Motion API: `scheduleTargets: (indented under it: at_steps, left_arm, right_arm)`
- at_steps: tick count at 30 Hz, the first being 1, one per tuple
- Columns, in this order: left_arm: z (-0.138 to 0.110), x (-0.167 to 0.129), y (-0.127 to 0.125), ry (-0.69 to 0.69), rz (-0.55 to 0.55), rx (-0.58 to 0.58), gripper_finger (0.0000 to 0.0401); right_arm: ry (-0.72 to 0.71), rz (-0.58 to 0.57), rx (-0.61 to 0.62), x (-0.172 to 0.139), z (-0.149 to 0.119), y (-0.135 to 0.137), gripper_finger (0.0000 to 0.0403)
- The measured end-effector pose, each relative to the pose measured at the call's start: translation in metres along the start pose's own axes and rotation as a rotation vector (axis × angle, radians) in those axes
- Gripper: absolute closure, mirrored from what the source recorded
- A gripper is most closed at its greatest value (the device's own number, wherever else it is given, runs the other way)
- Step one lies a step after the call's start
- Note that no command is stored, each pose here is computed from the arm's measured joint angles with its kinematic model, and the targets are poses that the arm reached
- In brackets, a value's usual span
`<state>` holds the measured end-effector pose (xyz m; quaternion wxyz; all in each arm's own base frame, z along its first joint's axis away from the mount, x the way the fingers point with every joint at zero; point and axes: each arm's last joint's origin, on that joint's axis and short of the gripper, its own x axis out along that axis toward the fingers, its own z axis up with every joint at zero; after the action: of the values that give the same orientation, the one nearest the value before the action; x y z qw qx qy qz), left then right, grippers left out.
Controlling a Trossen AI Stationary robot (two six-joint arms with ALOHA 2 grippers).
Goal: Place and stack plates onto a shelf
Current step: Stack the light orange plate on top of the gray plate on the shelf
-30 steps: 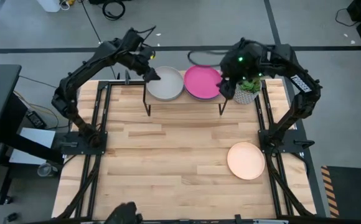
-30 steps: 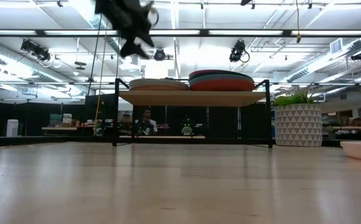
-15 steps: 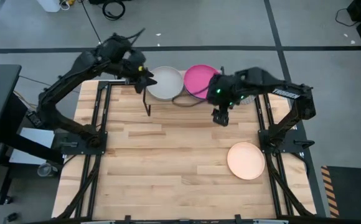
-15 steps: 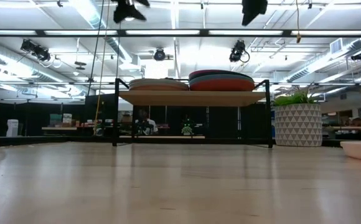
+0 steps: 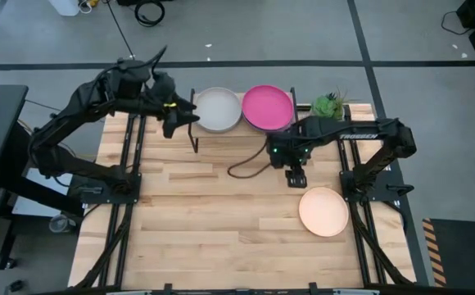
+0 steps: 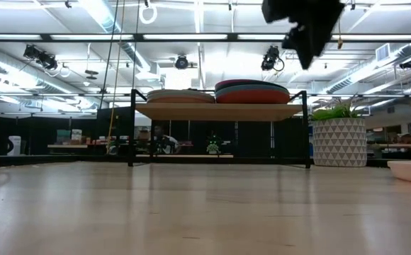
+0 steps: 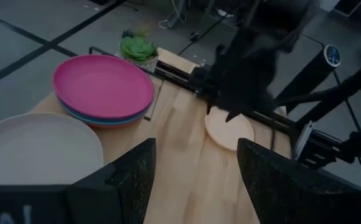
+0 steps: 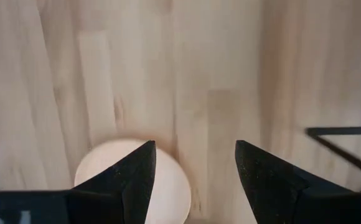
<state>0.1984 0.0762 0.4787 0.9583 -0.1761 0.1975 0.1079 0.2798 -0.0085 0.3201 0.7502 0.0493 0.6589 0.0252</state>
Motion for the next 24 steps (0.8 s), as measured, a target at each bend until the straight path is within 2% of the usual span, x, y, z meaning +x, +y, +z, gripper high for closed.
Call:
scheduleTargets:
  at_steps: [8, 18, 24]
  left_arm:
    - [-0.005, 0.001, -0.015, 0.023, -0.047, 0.017, 0.017]
    - [-0.007, 0.002, -0.021, 0.034, -0.057, 0.02, 0.017]
    - [-0.008, 0.002, -0.021, 0.046, -0.053, 0.018, 0.017]
  right_arm:
    - [0.168, 0.041, -0.101, 0.042, -0.017, 0.007, 0.0181]
    - [0.316, 0.115, -0.152, 0.085, -0.041, 0.015, 0.02]
    - [0.373, 0.131, -0.268, 0.106, -0.055, 0.02, 0.0201]
